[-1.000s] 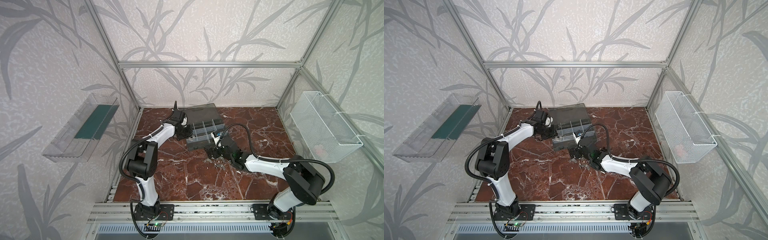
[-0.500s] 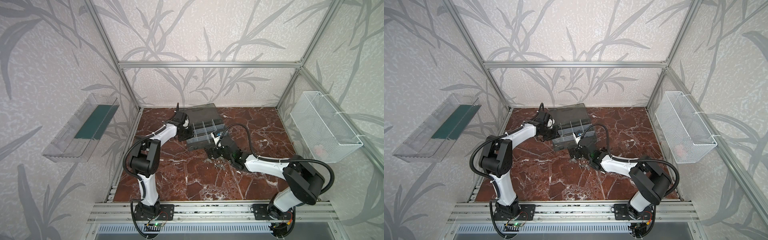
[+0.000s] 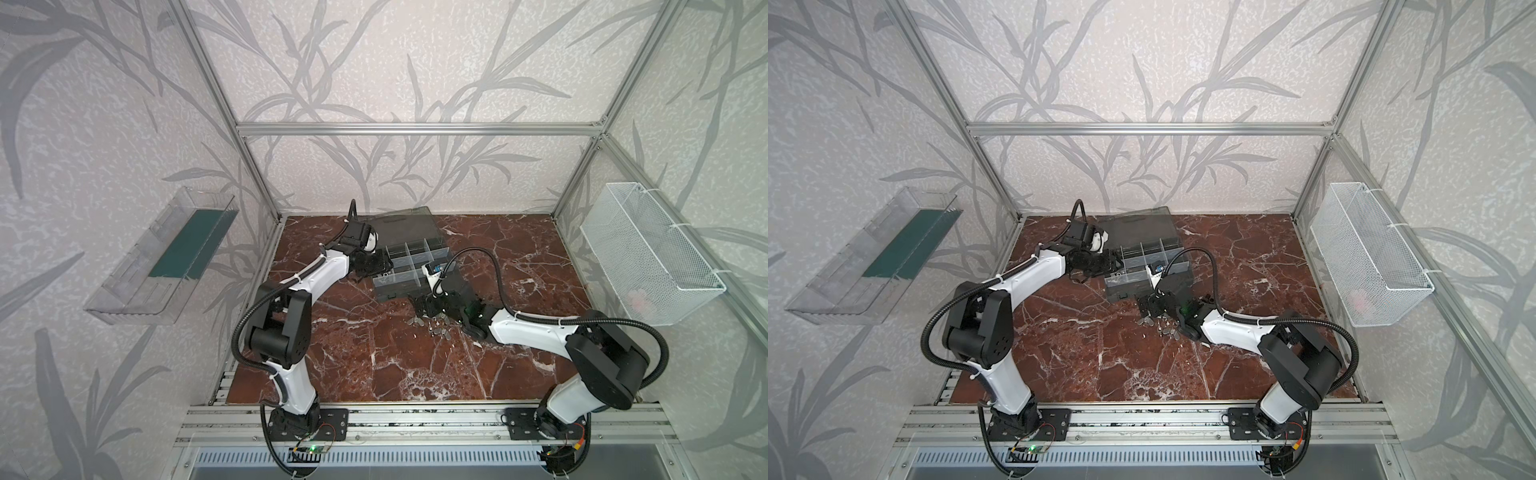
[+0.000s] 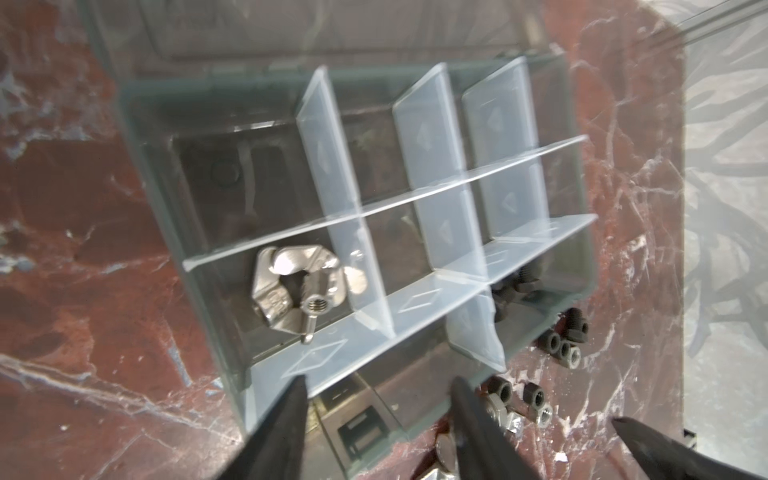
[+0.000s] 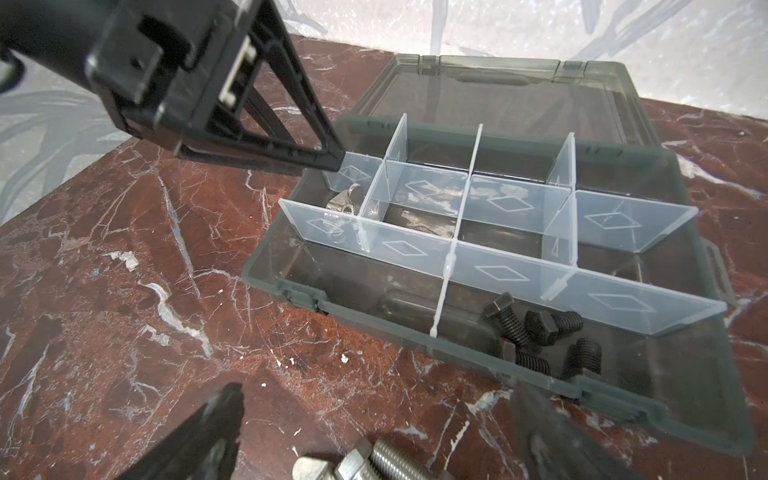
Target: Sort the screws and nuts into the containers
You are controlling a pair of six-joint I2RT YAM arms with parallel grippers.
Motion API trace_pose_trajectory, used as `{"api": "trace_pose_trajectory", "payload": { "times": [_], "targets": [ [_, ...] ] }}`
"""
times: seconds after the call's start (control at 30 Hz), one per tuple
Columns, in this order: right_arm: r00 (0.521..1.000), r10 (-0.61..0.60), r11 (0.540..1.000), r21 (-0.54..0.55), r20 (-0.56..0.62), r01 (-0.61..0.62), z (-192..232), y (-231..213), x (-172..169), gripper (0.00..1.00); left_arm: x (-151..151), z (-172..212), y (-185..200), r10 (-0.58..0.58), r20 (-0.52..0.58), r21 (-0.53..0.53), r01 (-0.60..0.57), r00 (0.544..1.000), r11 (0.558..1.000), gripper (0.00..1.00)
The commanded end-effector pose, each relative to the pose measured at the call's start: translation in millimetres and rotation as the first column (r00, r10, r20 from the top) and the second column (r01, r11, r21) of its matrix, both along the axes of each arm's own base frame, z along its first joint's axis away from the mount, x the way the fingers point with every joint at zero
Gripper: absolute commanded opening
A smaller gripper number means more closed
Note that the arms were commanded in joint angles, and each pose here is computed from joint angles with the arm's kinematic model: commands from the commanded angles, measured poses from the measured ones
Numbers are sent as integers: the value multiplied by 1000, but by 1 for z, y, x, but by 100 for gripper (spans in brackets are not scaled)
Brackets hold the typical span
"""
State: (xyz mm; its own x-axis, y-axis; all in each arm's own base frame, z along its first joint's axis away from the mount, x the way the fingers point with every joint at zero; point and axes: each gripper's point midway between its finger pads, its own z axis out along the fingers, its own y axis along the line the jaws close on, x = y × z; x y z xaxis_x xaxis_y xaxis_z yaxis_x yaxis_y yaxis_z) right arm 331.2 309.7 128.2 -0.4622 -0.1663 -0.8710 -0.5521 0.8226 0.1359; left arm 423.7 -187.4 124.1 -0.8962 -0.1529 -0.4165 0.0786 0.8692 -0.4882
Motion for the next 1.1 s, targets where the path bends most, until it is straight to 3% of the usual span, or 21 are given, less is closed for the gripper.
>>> {"api": "trace_pose_trajectory", "payload": {
  "times": [0.0, 0.17, 0.3, 0.43, 0.8, 1.07],
  "targets": [
    [1000, -28, 1000, 9, 14, 28, 6, -2, 4, 99, -2, 19, -10, -42, 87, 12, 41, 995, 999, 66],
    [996, -75, 997, -4, 47, 76, 13, -14, 7, 99, -14, 31, -22, -105, 136, 78, 95, 985, 992, 82],
    [987, -138, 990, -7, 83, 139, 22, -32, 10, 99, -26, 32, -21, -93, 115, 138, 77, 989, 987, 83],
    [964, -247, 969, 32, 98, 245, 29, -64, 17, 99, -47, 26, -30, -89, 38, 98, 85, 995, 992, 83],
    [894, -447, 880, 183, 9, 438, 25, -132, 27, 99, -117, -26, -71, -193, -62, 189, 201, 979, 961, 73],
    [880, -466, 845, 249, -87, 473, 8, -145, 33, 99, -131, -58, -88, -236, -100, 273, 255, 967, 928, 62]
  ]
}}
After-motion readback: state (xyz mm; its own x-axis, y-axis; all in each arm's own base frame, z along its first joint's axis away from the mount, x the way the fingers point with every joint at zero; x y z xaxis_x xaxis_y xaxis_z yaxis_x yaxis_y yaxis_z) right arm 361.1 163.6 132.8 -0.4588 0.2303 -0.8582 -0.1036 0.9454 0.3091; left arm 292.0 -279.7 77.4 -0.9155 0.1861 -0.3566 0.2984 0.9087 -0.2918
